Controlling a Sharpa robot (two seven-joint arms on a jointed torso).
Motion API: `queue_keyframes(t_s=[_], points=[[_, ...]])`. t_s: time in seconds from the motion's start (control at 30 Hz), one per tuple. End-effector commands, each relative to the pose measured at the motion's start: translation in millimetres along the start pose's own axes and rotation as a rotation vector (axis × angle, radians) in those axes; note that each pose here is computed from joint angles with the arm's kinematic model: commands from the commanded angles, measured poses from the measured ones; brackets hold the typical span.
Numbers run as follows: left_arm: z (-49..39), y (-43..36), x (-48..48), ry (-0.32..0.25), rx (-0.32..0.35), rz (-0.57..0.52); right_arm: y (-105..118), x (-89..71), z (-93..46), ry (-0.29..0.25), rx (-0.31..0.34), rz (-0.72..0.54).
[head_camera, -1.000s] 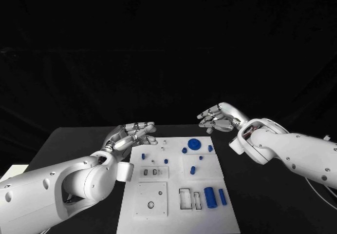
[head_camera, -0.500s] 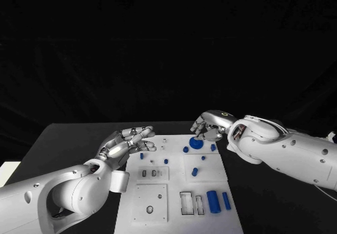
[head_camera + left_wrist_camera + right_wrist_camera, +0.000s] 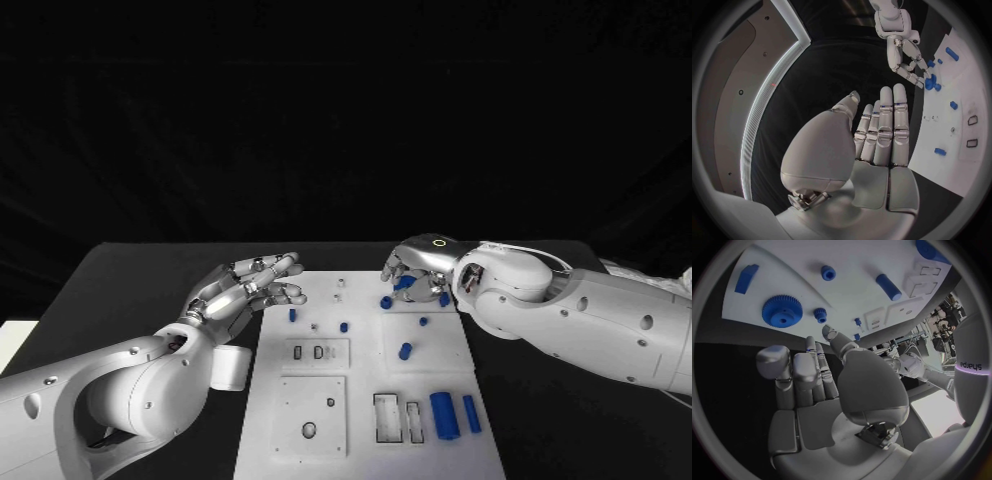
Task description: Assemble the parts on the task board
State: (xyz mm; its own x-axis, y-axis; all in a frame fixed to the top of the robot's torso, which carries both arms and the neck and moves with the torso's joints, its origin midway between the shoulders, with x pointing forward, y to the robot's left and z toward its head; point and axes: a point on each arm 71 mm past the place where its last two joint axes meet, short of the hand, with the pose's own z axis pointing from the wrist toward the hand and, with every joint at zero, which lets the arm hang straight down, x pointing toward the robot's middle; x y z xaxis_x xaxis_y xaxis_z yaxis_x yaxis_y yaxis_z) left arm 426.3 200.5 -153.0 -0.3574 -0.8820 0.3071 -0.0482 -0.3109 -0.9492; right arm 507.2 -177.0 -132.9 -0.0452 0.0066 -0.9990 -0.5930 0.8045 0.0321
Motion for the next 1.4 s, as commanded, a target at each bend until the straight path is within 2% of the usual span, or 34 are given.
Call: queue_keyframes(t_s=[0.03,0.97,1.23,1.33,1.4], points=[[0.6,-2.3,0.2,0.008,0.017,-0.010,2.6,4.0,0.3,0.057,-0.006,-0.066],[0.7,-3.1,-0.1,0.005,0.012,-0.010,6.0,12.3,6.5,0.117,0.000,-0.116],[1.1,-2.9,-0.7,0.003,0.008,-0.011,5.3,12.6,6.5,0.113,0.004,-0.119],[1.2,-2.9,-0.7,0.003,0.007,-0.012,5.8,11.3,6.3,0.095,0.000,-0.118],[1.3,-2.8,-0.7,0.003,0.007,-0.012,7.5,9.1,6.2,0.065,-0.008,-0.115]])
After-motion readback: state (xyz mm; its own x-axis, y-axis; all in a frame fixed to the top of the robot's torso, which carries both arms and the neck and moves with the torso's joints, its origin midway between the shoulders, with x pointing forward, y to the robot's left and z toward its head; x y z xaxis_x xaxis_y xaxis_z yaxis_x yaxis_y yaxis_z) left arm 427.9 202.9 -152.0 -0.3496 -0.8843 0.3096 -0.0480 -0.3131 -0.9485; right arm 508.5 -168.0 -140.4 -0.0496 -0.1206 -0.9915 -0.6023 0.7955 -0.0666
